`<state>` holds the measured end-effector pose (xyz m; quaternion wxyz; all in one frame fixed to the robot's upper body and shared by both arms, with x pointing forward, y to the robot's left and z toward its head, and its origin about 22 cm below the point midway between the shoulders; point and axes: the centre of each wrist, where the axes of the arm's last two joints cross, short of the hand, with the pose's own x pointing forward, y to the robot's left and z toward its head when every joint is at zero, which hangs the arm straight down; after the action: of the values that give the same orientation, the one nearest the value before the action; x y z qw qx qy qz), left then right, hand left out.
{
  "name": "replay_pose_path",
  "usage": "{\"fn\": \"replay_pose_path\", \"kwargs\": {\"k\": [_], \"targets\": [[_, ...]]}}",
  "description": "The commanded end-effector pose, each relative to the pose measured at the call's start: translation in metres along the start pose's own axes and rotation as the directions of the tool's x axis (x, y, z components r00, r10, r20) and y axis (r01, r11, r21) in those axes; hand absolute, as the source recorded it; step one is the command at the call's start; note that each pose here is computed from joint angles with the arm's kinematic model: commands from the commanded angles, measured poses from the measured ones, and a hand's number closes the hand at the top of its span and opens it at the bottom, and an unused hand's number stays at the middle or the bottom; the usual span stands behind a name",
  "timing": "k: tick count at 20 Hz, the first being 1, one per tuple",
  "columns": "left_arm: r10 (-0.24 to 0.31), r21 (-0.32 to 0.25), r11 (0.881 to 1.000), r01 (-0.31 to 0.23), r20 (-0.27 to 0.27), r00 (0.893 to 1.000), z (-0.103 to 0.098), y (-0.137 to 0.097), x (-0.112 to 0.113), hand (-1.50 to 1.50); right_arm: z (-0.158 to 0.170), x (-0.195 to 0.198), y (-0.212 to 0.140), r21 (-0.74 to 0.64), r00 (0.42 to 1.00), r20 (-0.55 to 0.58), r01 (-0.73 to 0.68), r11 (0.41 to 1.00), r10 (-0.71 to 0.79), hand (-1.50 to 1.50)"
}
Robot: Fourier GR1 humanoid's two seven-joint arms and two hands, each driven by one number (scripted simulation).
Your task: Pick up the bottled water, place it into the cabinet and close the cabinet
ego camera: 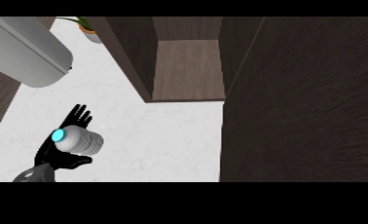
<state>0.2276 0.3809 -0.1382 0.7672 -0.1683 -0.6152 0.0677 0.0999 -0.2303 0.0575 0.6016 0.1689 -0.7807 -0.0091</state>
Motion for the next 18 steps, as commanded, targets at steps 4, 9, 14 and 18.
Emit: {"fn": "replay_pose_path", "kwargs": {"k": [4,9,14,18], "targets": [[0.173,-0.165,0.972,-0.168,0.015,0.985,-0.003,-0.021,-0.025,-1.5,-0.002,-0.008,0.005,-0.008,1.0,-0.006,0.011,1.0,-0.011,-1.5],[0.168,-0.214,0.964,-0.16,0.02,0.986,-0.009,-0.017,-0.014,-1.5,0.003,0.002,-0.004,0.01,1.0,-0.001,0.022,1.0,-0.022,-1.5],[0.152,-0.245,0.959,-0.142,0.023,0.988,-0.01,-0.031,-0.026,1.5,0.005,-0.001,0.006,0.007,1.0,0.0,0.013,1.0,-0.013,-1.5],[0.196,-0.247,0.952,-0.183,0.032,0.98,-0.008,-0.035,-0.031,1.5,0.005,0.006,-0.012,0.01,1.0,-0.014,-0.004,1.0,0.004,-1.5]]}}
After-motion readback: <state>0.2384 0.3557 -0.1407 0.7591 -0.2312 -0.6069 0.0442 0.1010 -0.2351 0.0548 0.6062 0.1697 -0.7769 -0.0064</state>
